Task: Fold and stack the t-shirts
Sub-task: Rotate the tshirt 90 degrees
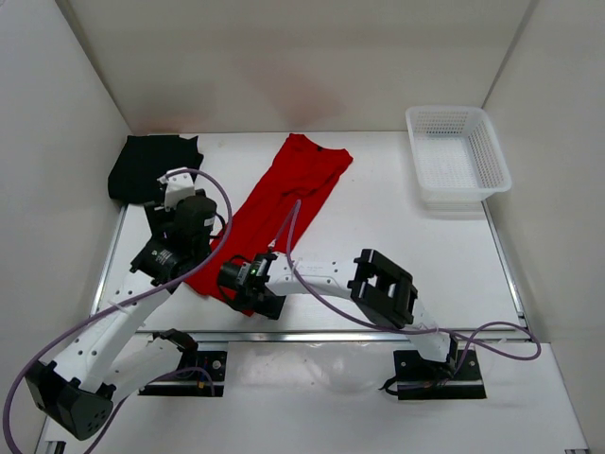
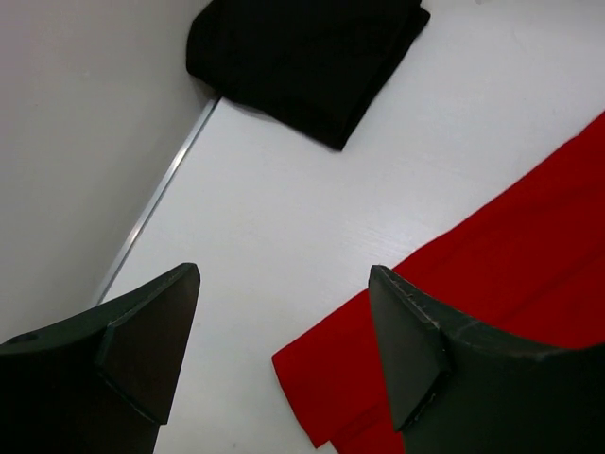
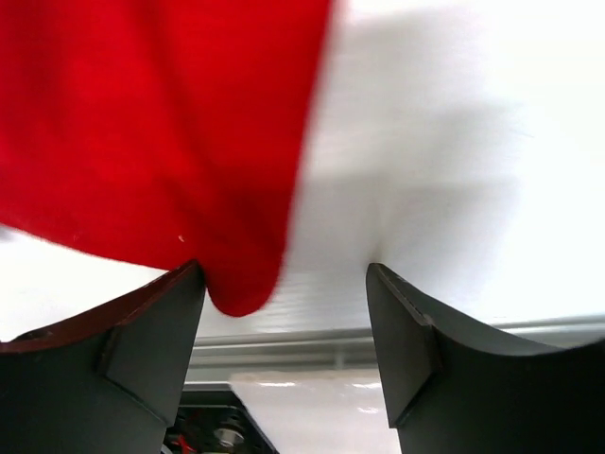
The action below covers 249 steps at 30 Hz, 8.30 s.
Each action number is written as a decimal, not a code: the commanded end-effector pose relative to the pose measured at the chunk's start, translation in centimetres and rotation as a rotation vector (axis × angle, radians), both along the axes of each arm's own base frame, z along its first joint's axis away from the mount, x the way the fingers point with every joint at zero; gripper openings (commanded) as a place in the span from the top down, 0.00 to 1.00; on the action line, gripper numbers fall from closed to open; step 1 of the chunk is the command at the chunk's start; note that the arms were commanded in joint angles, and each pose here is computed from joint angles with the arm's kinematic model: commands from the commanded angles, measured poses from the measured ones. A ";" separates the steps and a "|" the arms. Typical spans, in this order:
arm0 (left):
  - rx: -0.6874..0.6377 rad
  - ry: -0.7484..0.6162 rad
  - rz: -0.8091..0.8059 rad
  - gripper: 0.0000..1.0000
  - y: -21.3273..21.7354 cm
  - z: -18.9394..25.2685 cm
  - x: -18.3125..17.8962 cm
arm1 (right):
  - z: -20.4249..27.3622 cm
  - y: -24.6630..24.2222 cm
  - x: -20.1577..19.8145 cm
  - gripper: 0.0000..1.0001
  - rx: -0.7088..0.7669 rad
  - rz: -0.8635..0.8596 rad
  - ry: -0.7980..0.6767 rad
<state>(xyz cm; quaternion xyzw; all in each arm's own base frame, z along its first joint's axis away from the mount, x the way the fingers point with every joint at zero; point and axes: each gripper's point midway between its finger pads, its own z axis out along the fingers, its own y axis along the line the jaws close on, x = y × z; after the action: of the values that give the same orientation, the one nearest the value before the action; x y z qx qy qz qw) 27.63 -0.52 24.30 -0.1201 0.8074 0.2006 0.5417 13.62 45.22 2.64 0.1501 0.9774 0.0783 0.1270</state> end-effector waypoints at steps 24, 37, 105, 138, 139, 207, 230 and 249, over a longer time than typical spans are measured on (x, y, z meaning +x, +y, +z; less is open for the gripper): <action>-0.035 0.050 0.071 0.17 2.8 -1.9 -1.1 | 2.1 1.8 1.2 0.35 0.096 0.070 -0.081; -0.025 0.119 0.016 0.18 1.9 -4.1 -1.0 | 1.7 0.8 1.2 0.39 0.305 0.024 -0.099; -0.530 0.527 -0.899 0.21 -14.6 -12.0 -7.9 | 5.4 -26.5 -1.1 0.50 0.103 -0.164 -0.181; -0.883 0.687 -0.574 0.28 -13.4 -19.3 -11.4 | 2.8 -15.4 0.2 0.61 -0.197 0.414 -0.099; -0.875 0.687 -0.571 0.28 -13.3 -19.4 -11.3 | 2.9 -15.1 0.3 0.61 -0.191 0.418 -0.103; -0.871 0.712 -0.581 0.28 -13.5 -19.9 -11.8 | 2.8 -12.9 -0.3 0.71 -0.109 0.450 -0.062; -0.872 0.723 -0.589 0.28 -13.6 -20.0 -12.1 | 1.3 -13.5 -0.9 0.79 -0.269 0.483 0.036; -0.871 0.724 -0.595 0.28 -13.6 -20.0 -12.1 | 0.8 -13.1 -1.3 0.76 -0.281 0.496 0.065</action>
<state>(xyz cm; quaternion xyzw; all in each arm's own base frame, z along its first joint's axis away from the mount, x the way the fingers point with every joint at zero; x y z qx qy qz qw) 15.46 -13.86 4.05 -0.0350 0.9485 -0.2693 0.1632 12.38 31.62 3.24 -0.1055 0.9899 -0.0222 0.0924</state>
